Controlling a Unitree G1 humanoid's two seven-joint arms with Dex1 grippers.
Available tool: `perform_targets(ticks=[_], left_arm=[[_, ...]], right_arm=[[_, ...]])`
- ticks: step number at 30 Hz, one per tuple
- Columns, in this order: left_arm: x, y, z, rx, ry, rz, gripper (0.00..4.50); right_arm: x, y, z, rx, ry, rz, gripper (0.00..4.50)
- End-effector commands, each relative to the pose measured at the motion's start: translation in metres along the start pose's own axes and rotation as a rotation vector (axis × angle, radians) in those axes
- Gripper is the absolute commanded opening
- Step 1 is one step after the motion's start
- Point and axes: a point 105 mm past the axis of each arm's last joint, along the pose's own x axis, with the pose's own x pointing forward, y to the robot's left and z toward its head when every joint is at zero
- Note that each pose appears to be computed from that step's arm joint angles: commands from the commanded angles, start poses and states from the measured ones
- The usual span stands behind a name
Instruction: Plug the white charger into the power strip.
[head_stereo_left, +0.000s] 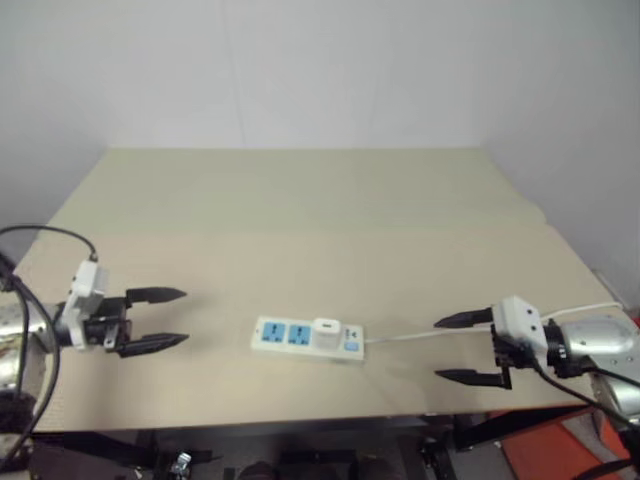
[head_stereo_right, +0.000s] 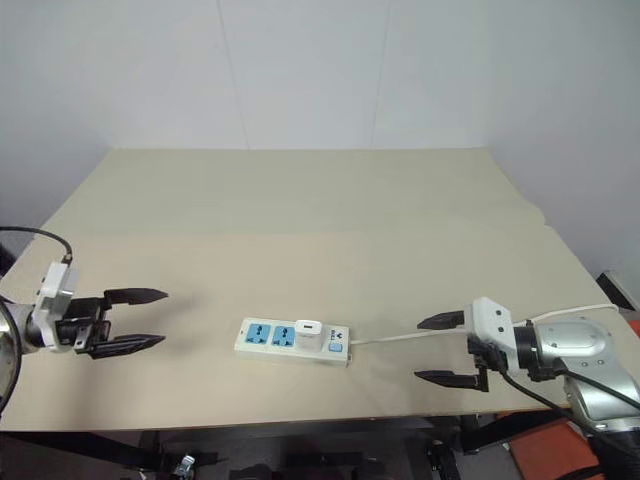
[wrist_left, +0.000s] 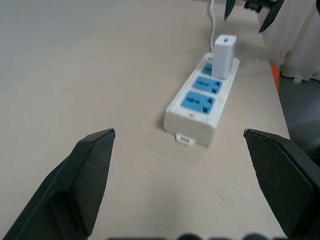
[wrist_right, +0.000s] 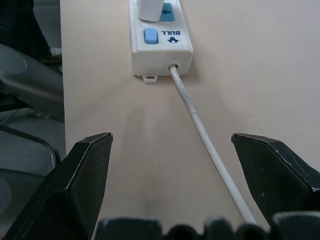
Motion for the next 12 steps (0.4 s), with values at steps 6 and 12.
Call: perform_targets(ticks=[6,12], left_arm=[[0.0011,-0.0037,0.0065,0.054,-0.03,0.013,4.5],[0.0032,-0.006,0.0034,0.047,-0.033,0.018,4.5]], right_arm=[[-0.0133,-0.0022,0.0105,-0.021,0.004,-0.021,4.47],[-0.0176,-0.0021,0.0076,-0.019,0.023,-0.038,4.47]])
